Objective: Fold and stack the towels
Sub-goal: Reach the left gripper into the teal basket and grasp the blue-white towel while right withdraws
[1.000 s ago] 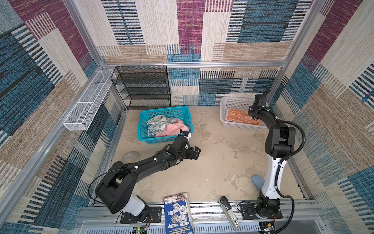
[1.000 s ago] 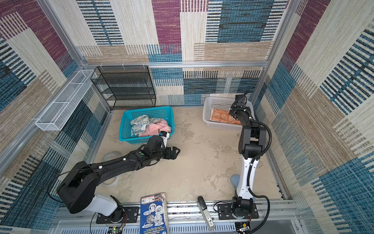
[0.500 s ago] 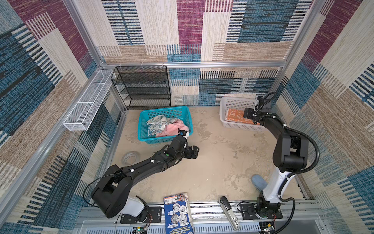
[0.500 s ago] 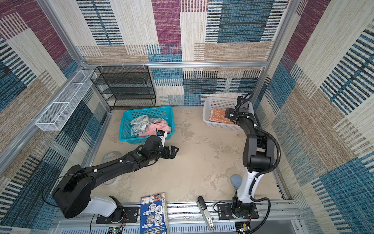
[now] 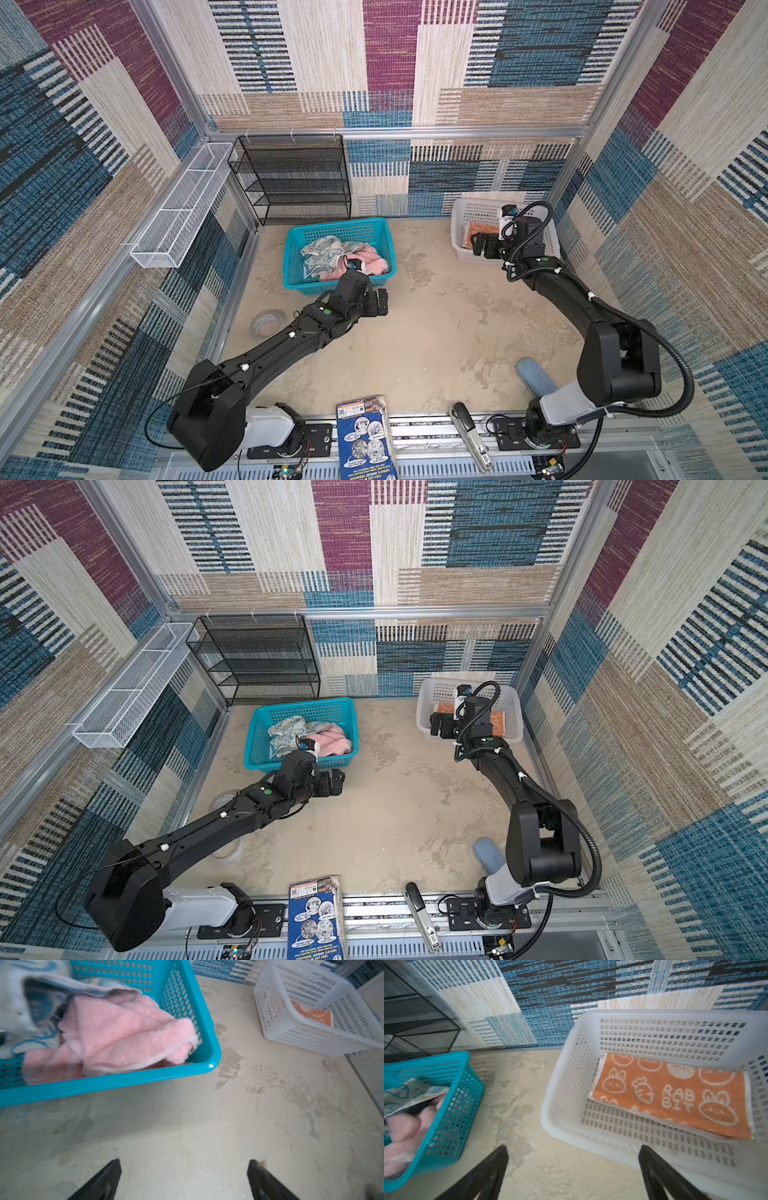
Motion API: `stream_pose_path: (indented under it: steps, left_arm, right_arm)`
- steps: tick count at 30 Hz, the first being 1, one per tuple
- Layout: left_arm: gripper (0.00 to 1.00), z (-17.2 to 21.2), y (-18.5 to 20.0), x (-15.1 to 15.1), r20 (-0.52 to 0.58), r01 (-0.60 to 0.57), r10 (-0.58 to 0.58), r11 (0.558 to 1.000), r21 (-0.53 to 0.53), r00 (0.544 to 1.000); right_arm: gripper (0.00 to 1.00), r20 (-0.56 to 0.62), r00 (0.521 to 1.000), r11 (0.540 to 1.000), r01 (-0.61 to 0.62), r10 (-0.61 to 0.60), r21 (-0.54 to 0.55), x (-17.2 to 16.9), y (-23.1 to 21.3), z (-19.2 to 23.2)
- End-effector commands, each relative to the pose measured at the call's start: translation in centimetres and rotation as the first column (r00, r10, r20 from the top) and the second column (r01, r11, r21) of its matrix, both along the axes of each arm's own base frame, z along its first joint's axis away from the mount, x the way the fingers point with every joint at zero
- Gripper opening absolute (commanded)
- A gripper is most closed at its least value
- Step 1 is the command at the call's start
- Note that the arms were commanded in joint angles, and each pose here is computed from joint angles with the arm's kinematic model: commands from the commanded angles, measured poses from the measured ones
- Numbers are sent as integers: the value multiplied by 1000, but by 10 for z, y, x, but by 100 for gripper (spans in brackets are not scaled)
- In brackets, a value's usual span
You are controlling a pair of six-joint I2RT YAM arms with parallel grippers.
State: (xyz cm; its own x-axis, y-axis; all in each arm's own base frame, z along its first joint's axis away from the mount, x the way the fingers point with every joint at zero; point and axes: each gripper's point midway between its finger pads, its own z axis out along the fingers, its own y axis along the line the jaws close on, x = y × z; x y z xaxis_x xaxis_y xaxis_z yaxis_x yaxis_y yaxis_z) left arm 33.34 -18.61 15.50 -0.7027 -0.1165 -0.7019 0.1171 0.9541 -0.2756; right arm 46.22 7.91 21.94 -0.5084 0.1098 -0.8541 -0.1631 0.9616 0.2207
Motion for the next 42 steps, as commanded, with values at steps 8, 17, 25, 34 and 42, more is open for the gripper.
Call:
stream_pose_path:
  steps: [8,17,25,34,42]
  left_arm:
    - [95,16,55,38,-37,-134,138,987,92,990]
    - [93,20,93,94,-33,-245,254,954,173,967]
    - [82,-4,106,139,-100,-249,278,940,235,955]
    - [7,-14,106,151,-134,-225,269,934,276,954]
    - [0,46,107,148,-14,-233,243,944,235,970]
  right_arm:
    - [100,-22,984,980,-172,175,98,-51,80,-23]
    - [100,-124,982,987,-132,143,88,-80,74,-66]
    - [100,-157,979,989,-113,127,99,-99,67,-79]
    - [100,-151,981,988,-103,121,118,-102,67,-73]
    - [100,-161,981,988,-87,108,130,-104,67,-73]
